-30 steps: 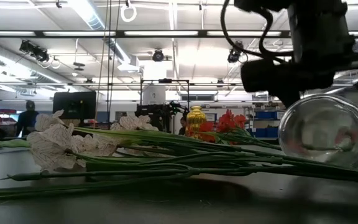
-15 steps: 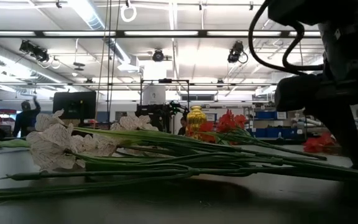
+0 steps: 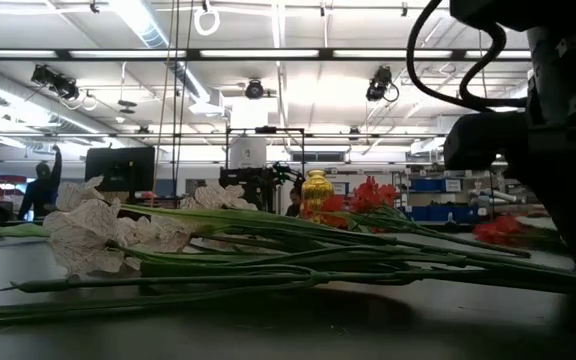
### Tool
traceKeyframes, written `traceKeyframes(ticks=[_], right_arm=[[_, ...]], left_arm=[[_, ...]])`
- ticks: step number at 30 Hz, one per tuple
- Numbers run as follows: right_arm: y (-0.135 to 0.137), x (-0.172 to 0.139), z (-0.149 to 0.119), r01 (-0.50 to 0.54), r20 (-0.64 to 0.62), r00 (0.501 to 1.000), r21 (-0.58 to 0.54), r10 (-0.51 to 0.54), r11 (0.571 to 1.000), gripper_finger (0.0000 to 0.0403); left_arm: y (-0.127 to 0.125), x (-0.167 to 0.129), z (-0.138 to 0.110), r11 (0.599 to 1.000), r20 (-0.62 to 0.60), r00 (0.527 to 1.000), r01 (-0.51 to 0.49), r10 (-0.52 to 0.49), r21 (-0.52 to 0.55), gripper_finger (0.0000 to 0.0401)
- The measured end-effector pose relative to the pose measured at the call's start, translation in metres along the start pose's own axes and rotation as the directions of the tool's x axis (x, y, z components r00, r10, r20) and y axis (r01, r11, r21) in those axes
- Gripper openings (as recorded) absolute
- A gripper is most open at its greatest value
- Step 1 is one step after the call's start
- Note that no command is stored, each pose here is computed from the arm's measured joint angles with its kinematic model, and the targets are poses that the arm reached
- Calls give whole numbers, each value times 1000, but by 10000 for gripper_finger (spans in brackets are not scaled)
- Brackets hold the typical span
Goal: Sort flowers into vase by color
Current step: Adjust the transparent vase
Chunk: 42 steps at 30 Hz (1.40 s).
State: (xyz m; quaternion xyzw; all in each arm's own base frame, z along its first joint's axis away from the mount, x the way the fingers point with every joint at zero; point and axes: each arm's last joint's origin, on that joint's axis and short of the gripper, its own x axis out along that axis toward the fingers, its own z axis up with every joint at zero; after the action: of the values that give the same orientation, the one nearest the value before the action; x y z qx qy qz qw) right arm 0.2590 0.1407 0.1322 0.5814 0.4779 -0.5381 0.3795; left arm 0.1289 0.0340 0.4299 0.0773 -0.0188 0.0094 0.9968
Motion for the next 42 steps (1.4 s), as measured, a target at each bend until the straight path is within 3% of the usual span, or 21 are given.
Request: traceKeyframes(ticks=[7, 10, 13, 22, 26, 33, 38, 42], right_arm=[[-5, -9, -10, -40, 140, 989, -83, 51, 996, 212], [-15, -17, -13, -8, 276, 960, -123, 42, 992, 211], [-19, -33, -27, -56, 332, 936, -183, 115, 981, 196], [-45, -63, -50, -99, 514, 805, -375, 295, 922, 201], [-58, -72, -54, -90, 591, 705, -474, 392, 876, 201], [-93, -84, -67, -52, 622, 517, -663, 588, 747, 199], [-115, -92, -75, -128, 496, 328, -820, 804, 558, 199], [-125, -95, -79, -80, 401, 192, -903, 896, 422, 199]], left_arm=[[0, 0, 0, 1000, 0, 1000, 0, 0, 0, 224], [0, 0, 0, 1000, 0, 1000, 0, 0, 0, 224], [0, 0, 0, 1000, 0, 1000, 0, 0, 0, 224], [0, 0, 0, 1000, 0, 1000, 0, 0, 0, 224], [0, 0, 0, 1000, 0, 1000, 0, 0, 0, 224], [0, 0, 0, 1000, 0, 1000, 0, 0, 0, 224], [0, 0, 0, 1000, 1, 1000, 0, 0, 0, 224], [0, 0, 0, 1000, 1, 1000, 0, 0, 0, 224]])
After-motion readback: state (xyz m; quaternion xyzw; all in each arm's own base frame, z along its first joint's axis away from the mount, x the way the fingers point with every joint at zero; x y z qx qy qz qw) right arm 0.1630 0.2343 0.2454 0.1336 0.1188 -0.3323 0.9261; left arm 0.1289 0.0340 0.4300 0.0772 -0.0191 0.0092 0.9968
